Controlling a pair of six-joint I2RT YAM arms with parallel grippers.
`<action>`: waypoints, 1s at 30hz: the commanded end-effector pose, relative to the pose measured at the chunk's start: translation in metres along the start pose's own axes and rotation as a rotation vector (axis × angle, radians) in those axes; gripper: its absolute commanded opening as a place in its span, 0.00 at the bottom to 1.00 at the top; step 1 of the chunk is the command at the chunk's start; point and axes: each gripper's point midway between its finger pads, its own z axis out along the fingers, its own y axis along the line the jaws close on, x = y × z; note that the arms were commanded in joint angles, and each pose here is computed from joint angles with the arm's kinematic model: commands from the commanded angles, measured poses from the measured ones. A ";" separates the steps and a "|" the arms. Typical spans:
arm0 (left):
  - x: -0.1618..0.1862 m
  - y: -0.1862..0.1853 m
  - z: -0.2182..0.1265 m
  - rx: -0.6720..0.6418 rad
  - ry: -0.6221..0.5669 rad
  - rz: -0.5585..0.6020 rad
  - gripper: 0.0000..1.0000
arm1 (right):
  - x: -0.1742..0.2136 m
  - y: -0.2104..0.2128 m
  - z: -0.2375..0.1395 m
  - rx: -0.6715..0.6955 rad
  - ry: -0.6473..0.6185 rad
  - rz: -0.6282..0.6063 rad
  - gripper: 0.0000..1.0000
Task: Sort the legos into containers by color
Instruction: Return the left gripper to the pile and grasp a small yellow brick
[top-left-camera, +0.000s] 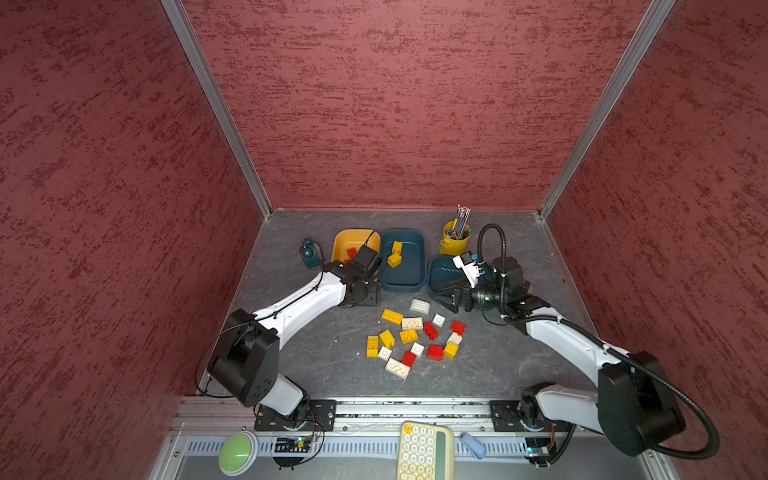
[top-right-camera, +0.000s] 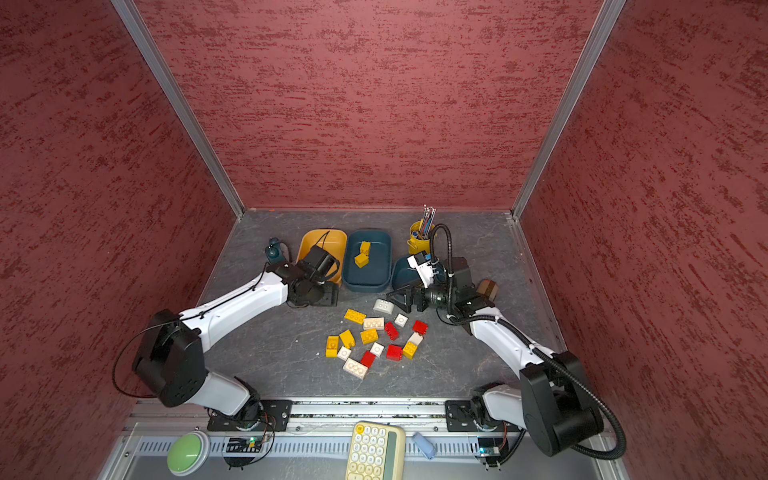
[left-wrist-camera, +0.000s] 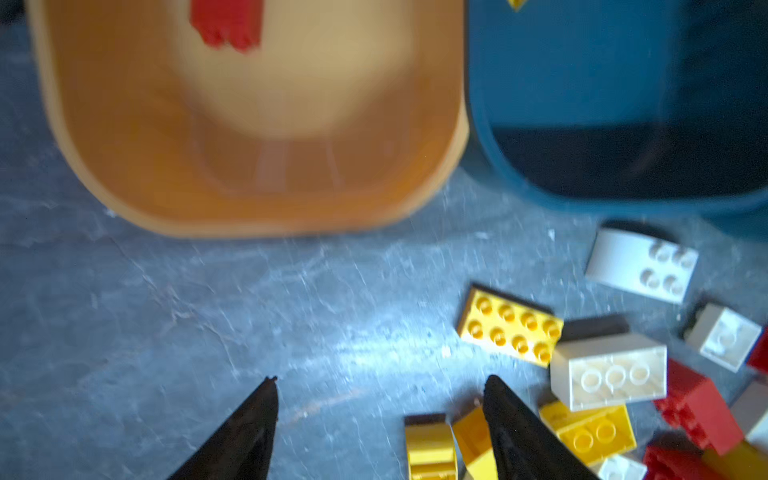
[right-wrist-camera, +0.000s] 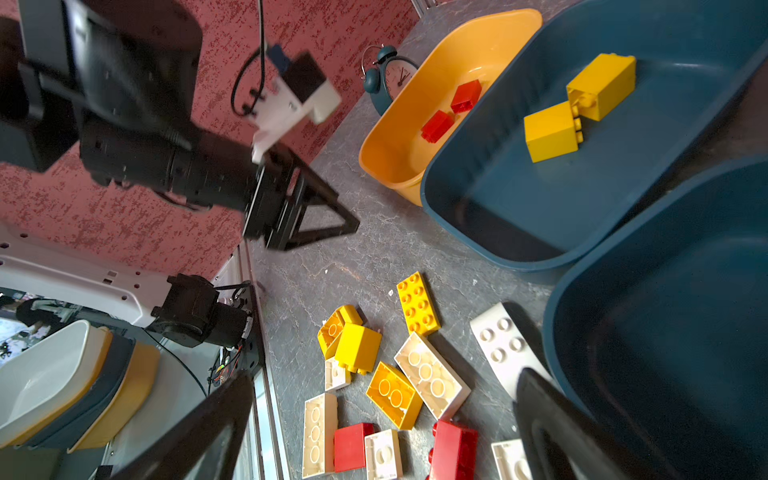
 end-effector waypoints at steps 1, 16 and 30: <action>0.040 -0.017 -0.007 0.055 0.053 -0.067 0.80 | -0.008 0.009 0.000 -0.027 -0.016 -0.042 0.99; 0.115 -0.028 0.022 0.048 0.139 -0.105 0.62 | 0.001 0.007 -0.001 -0.017 -0.005 -0.027 0.99; 0.109 -0.022 0.047 -0.021 0.145 -0.091 0.47 | 0.007 0.004 -0.001 -0.001 0.002 -0.019 0.99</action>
